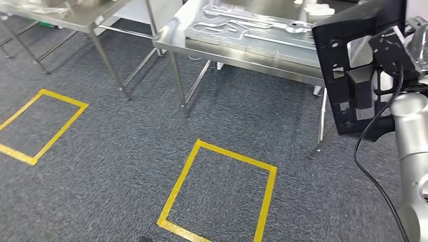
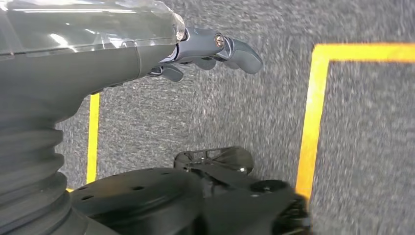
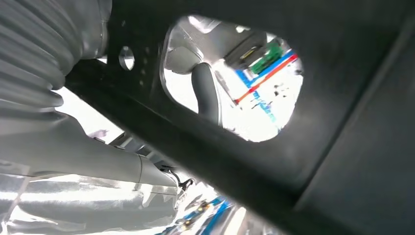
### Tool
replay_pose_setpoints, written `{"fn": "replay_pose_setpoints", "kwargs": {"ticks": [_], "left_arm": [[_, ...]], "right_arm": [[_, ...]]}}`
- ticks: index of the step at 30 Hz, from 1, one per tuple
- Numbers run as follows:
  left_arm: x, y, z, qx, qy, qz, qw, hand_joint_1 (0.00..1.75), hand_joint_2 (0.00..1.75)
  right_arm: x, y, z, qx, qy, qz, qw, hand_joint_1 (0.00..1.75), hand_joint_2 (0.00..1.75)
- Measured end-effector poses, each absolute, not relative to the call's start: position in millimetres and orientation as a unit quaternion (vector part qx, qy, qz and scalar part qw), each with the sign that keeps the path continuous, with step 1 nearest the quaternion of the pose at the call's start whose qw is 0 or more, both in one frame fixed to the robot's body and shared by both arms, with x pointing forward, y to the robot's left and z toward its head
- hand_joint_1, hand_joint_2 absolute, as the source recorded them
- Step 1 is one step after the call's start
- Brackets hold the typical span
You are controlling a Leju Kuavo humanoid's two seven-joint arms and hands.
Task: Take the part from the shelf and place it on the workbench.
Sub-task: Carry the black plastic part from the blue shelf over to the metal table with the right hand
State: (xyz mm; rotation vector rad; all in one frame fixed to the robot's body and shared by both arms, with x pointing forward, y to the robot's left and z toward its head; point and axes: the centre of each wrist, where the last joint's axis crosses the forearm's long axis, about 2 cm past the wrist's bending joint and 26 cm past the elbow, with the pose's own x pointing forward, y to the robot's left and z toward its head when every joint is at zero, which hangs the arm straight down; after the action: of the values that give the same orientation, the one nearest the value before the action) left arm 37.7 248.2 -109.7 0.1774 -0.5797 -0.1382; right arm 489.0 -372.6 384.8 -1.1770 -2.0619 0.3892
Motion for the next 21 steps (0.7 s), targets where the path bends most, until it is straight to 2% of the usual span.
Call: {"fn": "replay_pose_setpoints", "kwargs": {"ticks": [12,21], "left_arm": [[37.2,248.7,-109.8,0.094,-0.293,-0.048,0.95,0.0,1.75],[33.8,248.8,-110.4,0.077,-0.252,-0.03,0.964,0.0,1.75]], "right_arm": [[492.8,-368.3,369.5,-0.452,-0.793,0.15,0.38,1.75,1.75],[492.8,-359.6,345.7,-0.444,-0.787,0.165,0.396,1.75,1.75]]}}
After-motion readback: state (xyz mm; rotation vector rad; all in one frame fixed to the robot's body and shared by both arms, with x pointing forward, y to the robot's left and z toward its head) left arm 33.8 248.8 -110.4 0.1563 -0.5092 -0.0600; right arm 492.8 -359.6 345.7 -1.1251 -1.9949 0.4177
